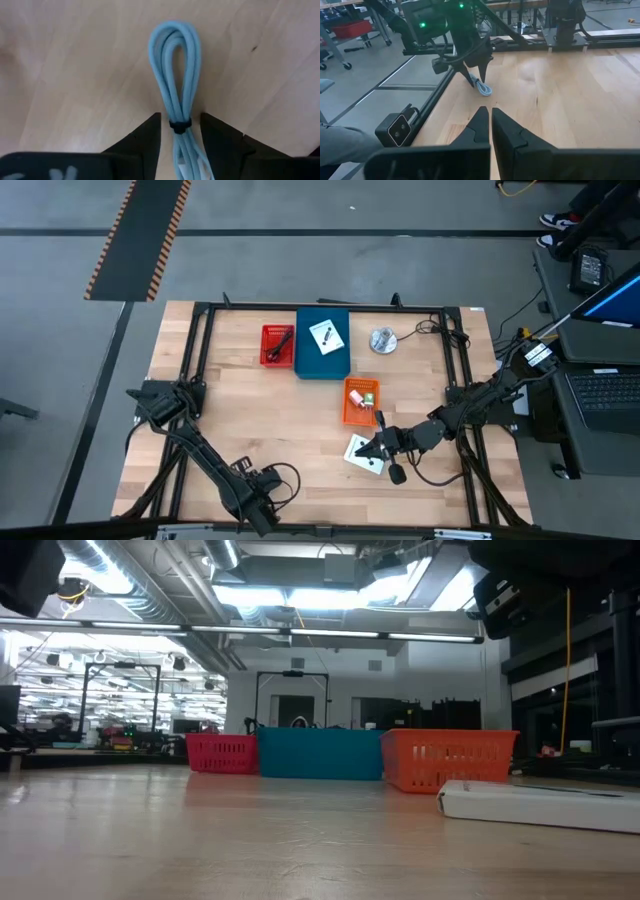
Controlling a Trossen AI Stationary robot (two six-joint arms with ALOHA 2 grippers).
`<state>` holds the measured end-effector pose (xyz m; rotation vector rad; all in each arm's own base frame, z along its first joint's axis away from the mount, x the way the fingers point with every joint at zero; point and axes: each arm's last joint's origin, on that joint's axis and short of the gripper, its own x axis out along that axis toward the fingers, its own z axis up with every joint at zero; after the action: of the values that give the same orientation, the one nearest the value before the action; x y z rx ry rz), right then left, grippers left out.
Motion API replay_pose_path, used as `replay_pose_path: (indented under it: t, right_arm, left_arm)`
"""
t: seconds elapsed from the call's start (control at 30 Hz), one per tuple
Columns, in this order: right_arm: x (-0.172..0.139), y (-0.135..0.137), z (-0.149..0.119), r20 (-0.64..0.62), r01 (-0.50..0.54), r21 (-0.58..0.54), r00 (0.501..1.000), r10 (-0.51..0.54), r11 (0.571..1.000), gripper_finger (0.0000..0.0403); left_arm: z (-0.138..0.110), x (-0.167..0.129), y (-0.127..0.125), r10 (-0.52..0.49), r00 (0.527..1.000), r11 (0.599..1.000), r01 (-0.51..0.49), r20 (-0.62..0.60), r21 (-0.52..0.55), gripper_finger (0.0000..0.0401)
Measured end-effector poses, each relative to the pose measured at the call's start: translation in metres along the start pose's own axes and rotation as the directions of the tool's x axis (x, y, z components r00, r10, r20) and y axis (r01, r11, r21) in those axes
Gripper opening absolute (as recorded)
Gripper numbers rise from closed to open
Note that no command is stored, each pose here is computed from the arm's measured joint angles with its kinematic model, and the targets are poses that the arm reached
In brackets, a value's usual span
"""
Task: Pick and place items into bin
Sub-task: Put the light blue charger cable into the red bin
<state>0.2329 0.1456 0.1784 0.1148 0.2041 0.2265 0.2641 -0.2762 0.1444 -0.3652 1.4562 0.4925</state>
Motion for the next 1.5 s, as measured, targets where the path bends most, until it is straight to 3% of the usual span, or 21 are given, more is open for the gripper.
replay_pose_path:
  t: [0.33,0.8,1.1,1.5]
  right_arm:
    - [0.006,0.000,-0.012,-0.044,0.011,0.008,0.999,-0.010,1.000,0.0003]
    - [0.009,0.000,-0.016,-0.042,0.011,0.004,0.999,-0.011,1.000,0.0003]
    - [0.009,0.000,-0.016,-0.043,0.011,0.002,0.999,-0.011,1.000,0.0003]
    - [0.009,0.000,-0.016,-0.043,0.011,0.008,0.999,-0.011,1.000,0.0003]
  left_arm:
    - [0.000,0.000,0.000,-0.010,0.999,0.998,0.012,-0.033,0.054,0.0029]
    - [0.004,-0.013,0.007,-0.035,0.996,0.980,0.050,-0.081,0.194,0.0028]
    - [0.012,-0.050,0.017,-0.107,0.990,0.953,0.075,0.095,0.295,0.0028]
    - [0.017,-0.097,0.037,-0.191,0.942,0.917,0.070,0.277,0.394,0.0028]
